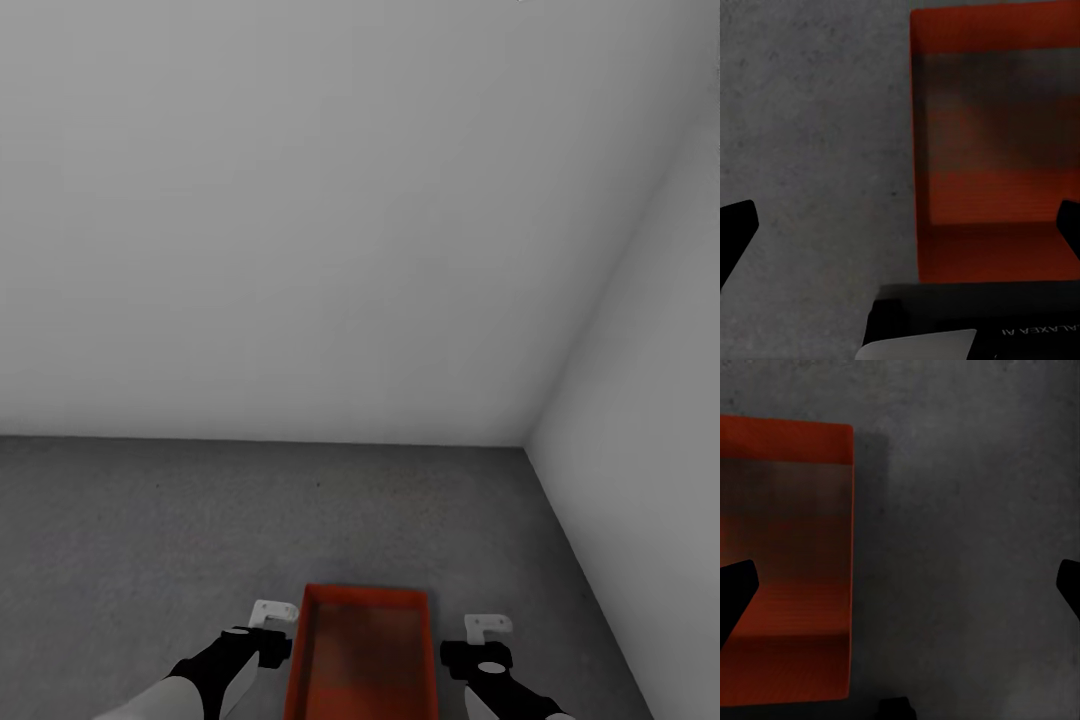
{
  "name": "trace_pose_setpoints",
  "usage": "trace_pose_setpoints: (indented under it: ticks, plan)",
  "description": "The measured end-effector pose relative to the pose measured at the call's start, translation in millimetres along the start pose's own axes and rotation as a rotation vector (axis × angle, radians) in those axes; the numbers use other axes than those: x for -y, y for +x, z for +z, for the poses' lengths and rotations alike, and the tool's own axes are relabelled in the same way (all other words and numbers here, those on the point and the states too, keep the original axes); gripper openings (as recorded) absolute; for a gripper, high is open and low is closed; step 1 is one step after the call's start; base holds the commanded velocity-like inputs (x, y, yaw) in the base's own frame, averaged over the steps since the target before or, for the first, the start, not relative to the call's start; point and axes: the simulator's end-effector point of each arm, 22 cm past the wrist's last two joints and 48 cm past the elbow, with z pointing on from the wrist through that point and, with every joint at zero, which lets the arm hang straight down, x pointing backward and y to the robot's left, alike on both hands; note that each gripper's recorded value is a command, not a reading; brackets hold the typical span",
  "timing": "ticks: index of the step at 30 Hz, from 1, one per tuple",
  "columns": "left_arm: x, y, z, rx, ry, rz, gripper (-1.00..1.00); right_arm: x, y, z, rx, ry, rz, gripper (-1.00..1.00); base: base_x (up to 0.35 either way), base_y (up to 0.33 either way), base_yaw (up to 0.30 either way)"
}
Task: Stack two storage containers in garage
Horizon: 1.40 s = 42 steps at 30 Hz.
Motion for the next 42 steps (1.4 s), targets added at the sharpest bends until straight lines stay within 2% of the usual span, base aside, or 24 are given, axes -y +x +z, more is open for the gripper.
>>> trace_pose_setpoints:
  ticks: [21, 42]
  plan:
    - [-1.4, -14.5, -9.1, 0.032, -0.003, 0.000, 1.00, 2.3, -15.5, -6.4, 0.032, 0.002, 0.004, 1.00, -0.009, 0.001, 0.000]
    - [-0.2, -27.7, -18.0, 0.062, -0.002, 0.001, 1.00, 3.2, -29.5, -12.8, 0.061, 0.002, 0.009, 1.00, -0.271, 0.003, 0.000]
